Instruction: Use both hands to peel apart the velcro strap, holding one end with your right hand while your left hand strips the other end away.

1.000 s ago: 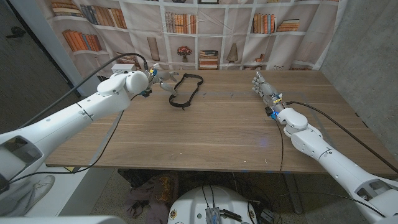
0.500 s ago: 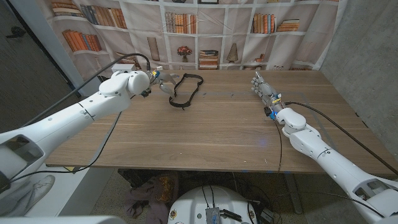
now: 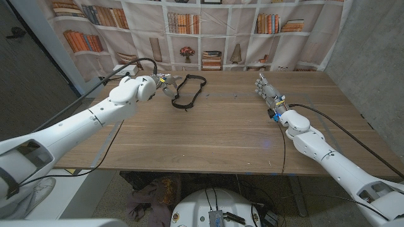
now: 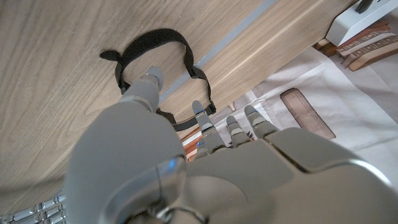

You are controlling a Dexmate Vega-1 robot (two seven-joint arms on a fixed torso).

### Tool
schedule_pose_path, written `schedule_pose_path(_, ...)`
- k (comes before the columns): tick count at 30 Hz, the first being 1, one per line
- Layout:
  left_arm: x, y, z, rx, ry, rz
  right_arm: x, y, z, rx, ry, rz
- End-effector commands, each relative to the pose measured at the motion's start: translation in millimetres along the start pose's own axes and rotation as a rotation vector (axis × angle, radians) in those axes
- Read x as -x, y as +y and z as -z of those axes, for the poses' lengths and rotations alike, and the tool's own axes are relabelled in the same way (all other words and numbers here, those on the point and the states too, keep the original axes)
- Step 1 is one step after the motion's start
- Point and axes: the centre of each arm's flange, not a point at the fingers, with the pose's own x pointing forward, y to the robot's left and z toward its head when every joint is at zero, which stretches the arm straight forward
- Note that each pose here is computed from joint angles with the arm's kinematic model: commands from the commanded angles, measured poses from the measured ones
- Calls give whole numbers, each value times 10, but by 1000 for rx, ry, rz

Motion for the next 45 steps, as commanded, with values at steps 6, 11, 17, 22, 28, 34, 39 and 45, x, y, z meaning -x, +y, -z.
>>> schedule_pose_path(6,-148,-172,-36,-43,9,46,-27,-15,14,0,5,2)
schedule_pose_path(11,-150,-207,-89,-51,-13,21,-21,-22,35,-4,14,9)
schedule_pose_path(17,-192,-249,-161,-58,-44,43,-22,-21,49,-4,9,15)
schedule_pose_path(22,-206,-274,-171,-57,-50,48,-16,-26,59,-5,13,18)
schedule_pose_path(28,-210,-353,-189,-56,-57,42,2,-32,66,-1,12,18)
schedule_pose_path(34,-217,-406,-183,-48,-52,46,1,-28,57,1,10,18)
schedule_pose_path(39,-224,-467,-171,-39,-48,54,-1,-14,55,-1,9,17)
schedule_pose_path(45,-217,-541,-159,-6,-43,57,9,-11,55,1,11,17)
